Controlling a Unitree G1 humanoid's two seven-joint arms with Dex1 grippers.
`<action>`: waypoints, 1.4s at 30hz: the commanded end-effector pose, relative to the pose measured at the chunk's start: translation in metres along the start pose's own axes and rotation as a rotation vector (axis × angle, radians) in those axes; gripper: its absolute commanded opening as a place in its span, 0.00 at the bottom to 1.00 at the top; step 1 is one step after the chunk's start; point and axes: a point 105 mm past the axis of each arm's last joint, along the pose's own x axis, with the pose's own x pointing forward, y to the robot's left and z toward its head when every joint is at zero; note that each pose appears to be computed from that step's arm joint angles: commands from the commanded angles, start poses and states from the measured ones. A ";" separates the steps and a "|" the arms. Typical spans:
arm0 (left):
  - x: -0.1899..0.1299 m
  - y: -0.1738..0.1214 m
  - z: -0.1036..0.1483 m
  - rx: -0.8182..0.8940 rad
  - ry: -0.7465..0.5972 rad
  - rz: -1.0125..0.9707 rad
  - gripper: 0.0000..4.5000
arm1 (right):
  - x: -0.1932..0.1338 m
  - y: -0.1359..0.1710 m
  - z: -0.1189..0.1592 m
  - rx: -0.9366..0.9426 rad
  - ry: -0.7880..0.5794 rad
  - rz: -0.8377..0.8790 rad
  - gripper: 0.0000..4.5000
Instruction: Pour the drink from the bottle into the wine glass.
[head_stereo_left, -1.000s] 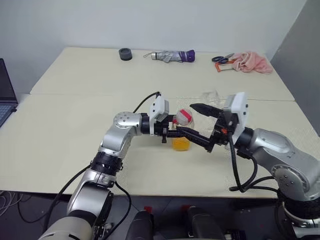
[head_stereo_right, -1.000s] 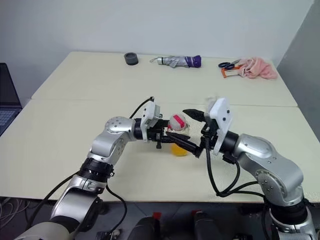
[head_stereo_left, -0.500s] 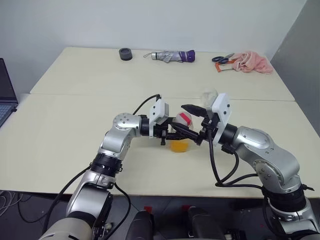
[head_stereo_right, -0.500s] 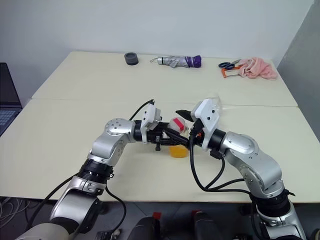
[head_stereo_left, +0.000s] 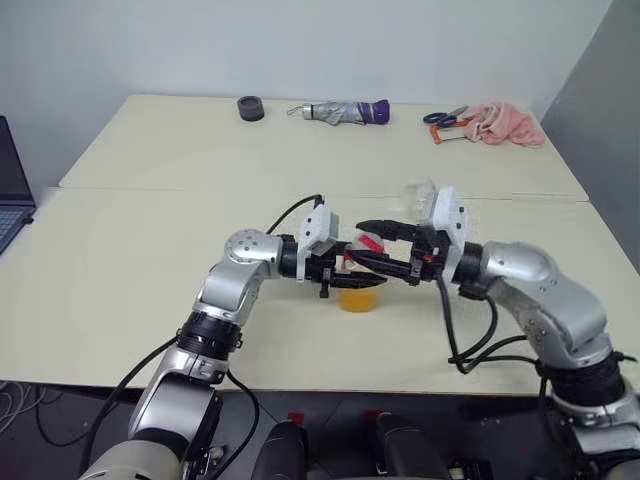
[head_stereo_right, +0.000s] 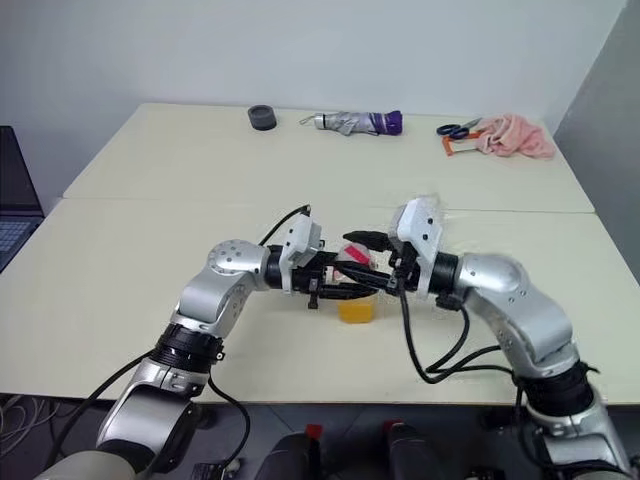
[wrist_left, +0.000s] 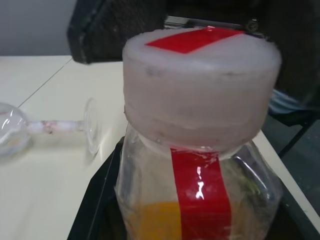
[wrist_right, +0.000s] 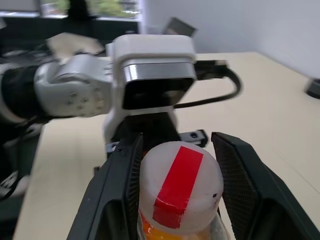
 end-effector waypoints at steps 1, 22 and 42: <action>-0.003 0.004 0.030 0.077 -0.072 -0.006 0.40 | -0.001 0.004 -0.010 -0.038 0.070 0.172 0.41; -0.006 0.008 0.025 0.060 -0.069 -0.004 0.40 | -0.018 0.014 0.010 0.093 -0.110 -0.389 1.00; -0.004 0.013 0.020 0.066 -0.057 -0.007 0.40 | 0.013 0.010 0.018 0.078 -0.167 -0.443 0.79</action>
